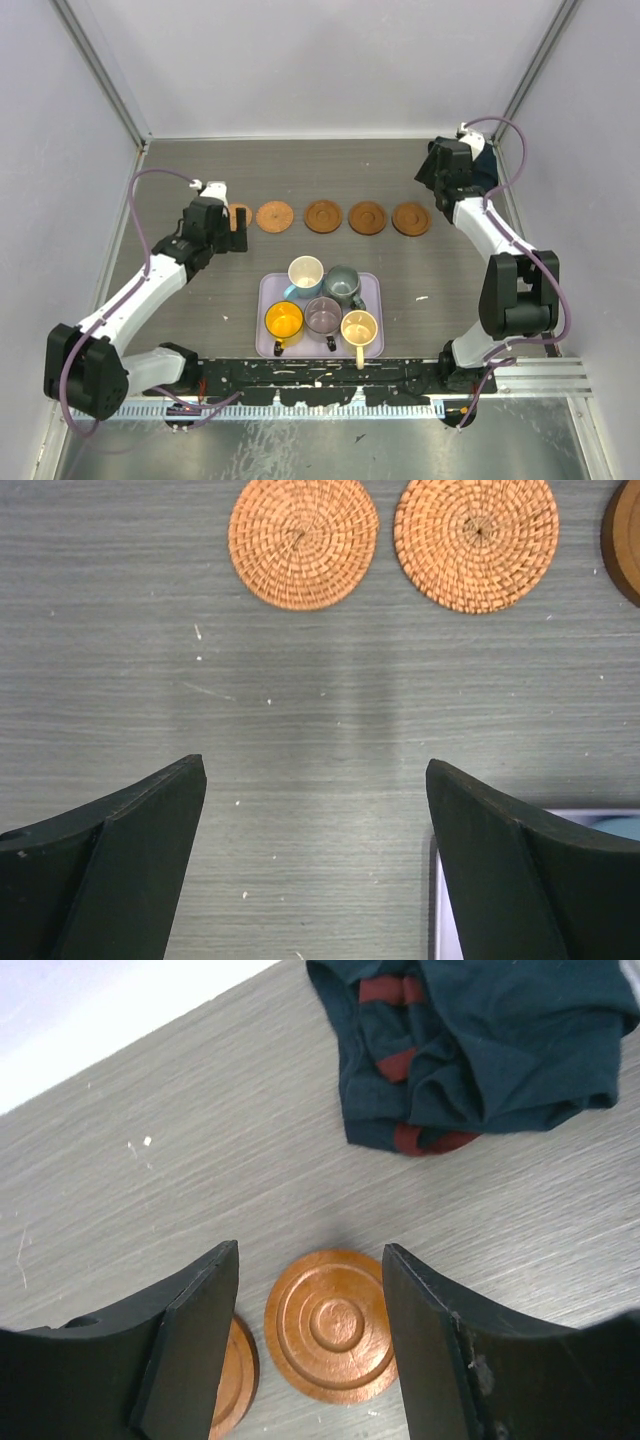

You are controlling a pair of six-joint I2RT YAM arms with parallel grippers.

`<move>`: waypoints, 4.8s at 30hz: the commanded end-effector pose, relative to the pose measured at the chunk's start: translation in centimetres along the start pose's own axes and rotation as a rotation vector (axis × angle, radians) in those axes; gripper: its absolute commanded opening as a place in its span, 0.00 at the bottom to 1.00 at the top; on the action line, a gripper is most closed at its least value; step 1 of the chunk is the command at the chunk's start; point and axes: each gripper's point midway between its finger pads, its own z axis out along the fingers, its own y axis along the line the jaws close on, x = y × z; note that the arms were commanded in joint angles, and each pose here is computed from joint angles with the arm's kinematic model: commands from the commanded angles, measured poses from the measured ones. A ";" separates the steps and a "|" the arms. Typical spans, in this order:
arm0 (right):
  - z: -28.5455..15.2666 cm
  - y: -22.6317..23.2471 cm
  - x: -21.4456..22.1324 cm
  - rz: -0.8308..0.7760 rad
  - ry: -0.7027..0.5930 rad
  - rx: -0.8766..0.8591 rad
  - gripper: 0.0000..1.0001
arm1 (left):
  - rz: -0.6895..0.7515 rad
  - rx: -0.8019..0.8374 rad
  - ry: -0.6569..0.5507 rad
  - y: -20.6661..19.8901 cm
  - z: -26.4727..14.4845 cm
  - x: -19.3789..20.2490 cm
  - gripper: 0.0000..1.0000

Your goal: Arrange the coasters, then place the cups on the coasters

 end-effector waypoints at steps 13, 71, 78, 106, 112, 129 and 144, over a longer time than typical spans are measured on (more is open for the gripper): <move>-3.4 0.5 2.8 -0.053 0.033 -0.063 0.53 | -0.101 -0.075 -0.117 1.8 -1.1 -0.9 0.98; -19.8 2.0 10.1 -0.145 0.180 -0.282 0.73 | -0.248 0.160 -0.126 0.1 -7.1 3.8 0.98; -22.8 4.3 14.4 -0.248 0.410 -0.418 0.67 | -0.244 0.182 -0.104 -0.6 -6.5 3.6 0.98; -27.5 6.1 24.4 -0.553 0.727 -0.532 0.68 | -0.231 0.151 -0.069 -0.5 -5.6 3.7 0.98; -26.1 6.8 24.9 -0.583 0.716 -0.488 0.62 | -0.228 0.146 -0.077 -0.5 -5.5 3.4 0.98; -24.1 6.6 27.3 -0.583 0.715 -0.449 0.52 | -0.221 0.142 -0.064 -0.5 -5.0 3.6 0.98; -23.5 6.2 28.2 -0.593 0.716 -0.432 0.24 | -0.230 0.143 -0.062 -0.5 -4.9 3.9 0.98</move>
